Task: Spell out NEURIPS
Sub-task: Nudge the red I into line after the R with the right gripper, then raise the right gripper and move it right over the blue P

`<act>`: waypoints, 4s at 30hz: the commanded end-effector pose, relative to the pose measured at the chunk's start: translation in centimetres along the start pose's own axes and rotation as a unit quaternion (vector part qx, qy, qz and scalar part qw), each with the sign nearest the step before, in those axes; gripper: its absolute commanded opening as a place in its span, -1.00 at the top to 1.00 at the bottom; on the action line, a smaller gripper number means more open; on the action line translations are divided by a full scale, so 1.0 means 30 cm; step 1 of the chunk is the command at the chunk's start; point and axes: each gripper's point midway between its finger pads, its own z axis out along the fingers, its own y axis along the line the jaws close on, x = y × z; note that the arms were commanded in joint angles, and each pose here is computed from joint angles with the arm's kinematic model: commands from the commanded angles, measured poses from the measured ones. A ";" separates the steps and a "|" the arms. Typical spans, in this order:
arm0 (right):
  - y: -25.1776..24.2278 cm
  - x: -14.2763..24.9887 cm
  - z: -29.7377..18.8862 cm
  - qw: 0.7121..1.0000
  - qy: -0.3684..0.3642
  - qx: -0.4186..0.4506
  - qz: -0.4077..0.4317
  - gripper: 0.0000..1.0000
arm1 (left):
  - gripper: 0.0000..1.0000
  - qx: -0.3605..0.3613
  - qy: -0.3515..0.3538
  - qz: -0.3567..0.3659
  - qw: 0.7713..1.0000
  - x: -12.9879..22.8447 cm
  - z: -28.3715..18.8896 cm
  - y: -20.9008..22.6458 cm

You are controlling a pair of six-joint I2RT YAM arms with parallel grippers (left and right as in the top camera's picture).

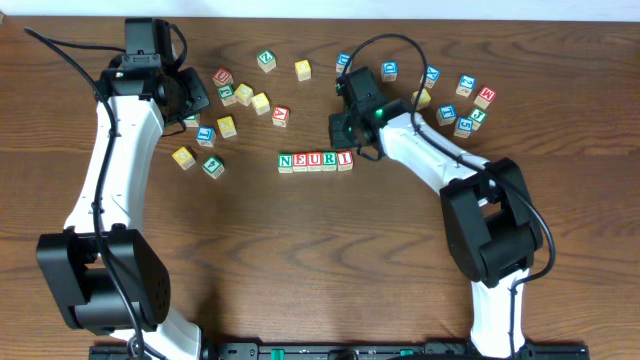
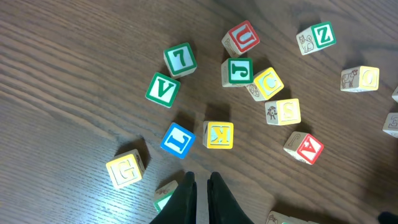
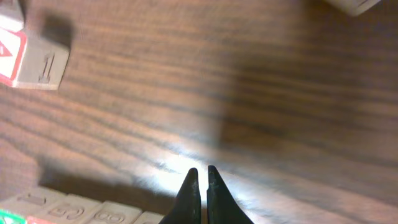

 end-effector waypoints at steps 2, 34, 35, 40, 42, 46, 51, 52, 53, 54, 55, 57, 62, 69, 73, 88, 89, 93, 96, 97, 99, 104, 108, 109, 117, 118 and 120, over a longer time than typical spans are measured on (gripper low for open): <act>-0.037 -0.019 -0.039 1.000 0.006 0.007 0.011 0.97 | 0.83 -0.012 0.005 0.000 1.000 0.010 0.016 0.018; -0.018 0.214 -0.052 0.991 0.129 0.033 0.008 0.97 | 0.83 -0.012 0.005 0.000 1.000 0.010 0.016 0.018; -0.017 0.213 -0.052 0.991 0.129 0.033 0.007 0.97 | 0.83 -0.012 0.005 0.000 1.000 0.010 0.016 0.018; -0.020 0.207 -0.051 0.991 0.126 0.032 0.009 0.98 | 0.84 -0.012 0.005 0.000 1.000 0.011 0.016 0.018; -0.023 0.199 -0.051 0.992 0.122 0.031 0.010 0.98 | 0.83 -0.012 0.005 0.000 1.000 0.011 0.016 0.018; -0.028 0.190 -0.052 0.992 0.119 0.031 0.012 0.98 | 0.84 -0.012 0.005 0.000 1.000 0.011 0.016 0.018; -0.019 0.171 -0.088 0.994 0.110 0.028 0.011 0.98 | 0.83 -0.012 0.005 0.000 1.000 0.010 0.016 0.018; -0.018 0.169 -0.095 0.994 0.109 0.027 0.011 0.98 | 0.83 -0.012 0.005 0.000 1.000 0.010 0.016 0.018; -0.016 0.167 -0.105 0.994 0.108 0.027 0.011 0.98 | 0.83 -0.012 0.005 0.000 1.000 0.010 0.016 0.018; -0.015 0.166 -0.114 0.994 0.108 0.027 0.011 0.98 | 0.84 -0.012 0.005 0.000 1.000 0.010 0.016 0.018; -0.016 0.168 -0.119 0.994 0.109 0.027 0.011 0.98 | 0.84 -0.012 0.005 0.000 1.000 0.010 0.016 0.018; -0.020 0.178 -0.126 0.993 0.116 0.030 0.012 0.98 | 0.84 -0.012 0.005 0.000 1.000 0.010 0.016 0.018; -0.027 0.176 -0.138 0.993 0.116 0.033 0.014 0.98 | 0.83 -0.012 0.005 0.000 1.000 0.010 0.016 0.018; -0.050 0.084 -0.226 0.997 0.076 0.024 0.020 0.95 | 0.83 -0.012 0.005 0.000 1.000 0.010 0.016 0.018; -0.082 0.032 -0.299 0.998 0.049 0.022 0.028 0.92 | 0.83 -0.012 0.005 0.000 1.000 0.010 0.016 0.018; -0.123 -0.004 -0.369 0.998 0.030 0.023 0.043 0.88 | 0.84 -0.010 0.011 0.006 1.000 0.026 0.018 0.000; -0.128 -0.005 -0.370 0.998 0.030 0.024 0.045 0.88 | 0.83 -0.009 0.011 0.008 1.000 0.027 0.018 -0.004; -0.152 -0.012 -0.375 0.998 0.029 0.028 0.053 0.88 | 0.83 -0.006 0.012 0.013 1.000 0.034 0.018 -0.022; -0.172 -0.014 -0.378 0.997 0.030 0.031 0.059 0.88 | 0.84 -0.006 0.013 0.014 1.000 0.035 0.018 -0.024; -0.179 -0.014 -0.379 0.997 0.030 0.032 0.061 0.88 | 0.84 -0.006 0.013 0.014 1.000 0.035 0.018 -0.024; -0.191 -0.016 -0.381 0.997 0.031 0.034 0.065 0.88 | 0.83 -0.006 0.012 0.014 1.000 0.035 0.018 -0.024; -0.213 -0.021 -0.384 0.996 0.029 0.037 0.072 0.88 | 0.83 -0.006 0.013 0.014 1.000 0.035 0.018 -0.024; -0.224 -0.023 -0.385 0.996 0.029 0.039 0.075 0.88 | 0.83 -0.006 0.013 0.014 1.000 0.035 0.018 -0.024; -0.228 -0.022 -0.386 0.996 0.030 0.040 0.076 0.88 | 0.83 -0.006 0.012 0.014 1.000 0.035 0.018 -0.024; -0.245 -0.003 -0.391 0.995 0.043 0.045 0.081 0.88 | 0.83 -0.006 0.012 0.014 1.000 0.035 0.018 -0.024; -0.247 -0.003 -0.392 0.995 0.043 0.046 0.082 0.88 | 0.84 -0.006 0.012 0.014 1.000 0.035 0.018 -0.024; -0.251 -0.007 -0.397 0.995 0.042 0.046 0.084 0.87 | 0.83 -0.006 0.012 0.014 1.000 0.035 0.018 -0.024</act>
